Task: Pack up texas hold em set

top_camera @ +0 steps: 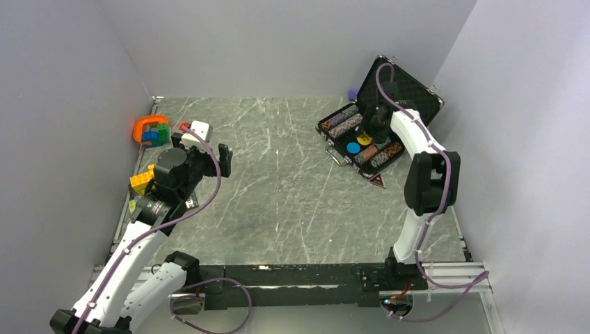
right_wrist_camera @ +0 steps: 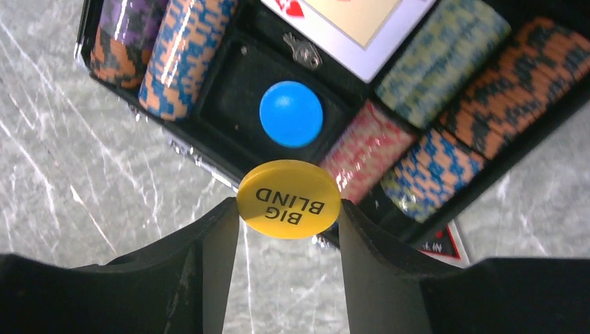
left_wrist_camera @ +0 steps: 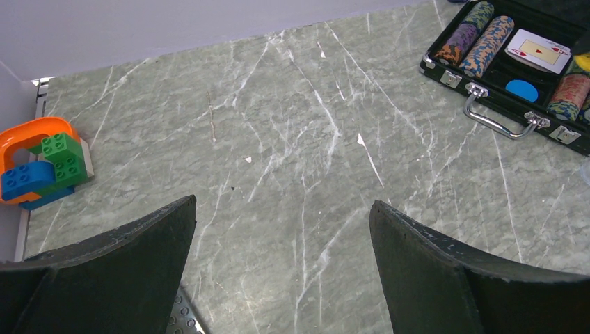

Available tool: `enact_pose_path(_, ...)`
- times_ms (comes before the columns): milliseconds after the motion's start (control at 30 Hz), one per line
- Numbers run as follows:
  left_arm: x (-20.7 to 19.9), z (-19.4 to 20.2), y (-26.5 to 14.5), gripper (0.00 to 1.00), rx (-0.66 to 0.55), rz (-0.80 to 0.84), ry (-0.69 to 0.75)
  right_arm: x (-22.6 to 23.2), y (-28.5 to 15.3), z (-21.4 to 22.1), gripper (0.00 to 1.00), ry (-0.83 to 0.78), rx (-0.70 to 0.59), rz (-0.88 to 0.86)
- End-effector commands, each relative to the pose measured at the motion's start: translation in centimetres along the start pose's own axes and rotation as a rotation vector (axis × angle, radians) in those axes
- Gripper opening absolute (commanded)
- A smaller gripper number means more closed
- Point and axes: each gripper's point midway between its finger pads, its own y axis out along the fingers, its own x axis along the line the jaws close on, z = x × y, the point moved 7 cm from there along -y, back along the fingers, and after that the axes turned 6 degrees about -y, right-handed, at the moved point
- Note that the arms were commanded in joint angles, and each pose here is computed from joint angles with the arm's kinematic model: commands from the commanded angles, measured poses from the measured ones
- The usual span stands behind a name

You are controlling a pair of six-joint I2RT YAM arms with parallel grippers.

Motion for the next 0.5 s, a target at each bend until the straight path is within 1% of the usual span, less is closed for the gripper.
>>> enact_pose_path(0, 0.1, -0.2, 0.2, 0.98, -0.016, -0.011, 0.008, 1.4, 1.9, -2.0, 0.42, -0.028, -0.001, -0.027)
enact_pose_path(200, 0.0, -0.1, 0.4, 0.98, -0.01, -0.009, 0.01, 2.4, 5.4, -2.5, 0.42, -0.036, 0.028, -0.027)
enact_pose_path(467, 0.1, 0.0, 0.5, 0.98, -0.005, -0.013, 0.011, 3.6, 8.4, -2.5, 0.41, -0.046, 0.052, -0.02)
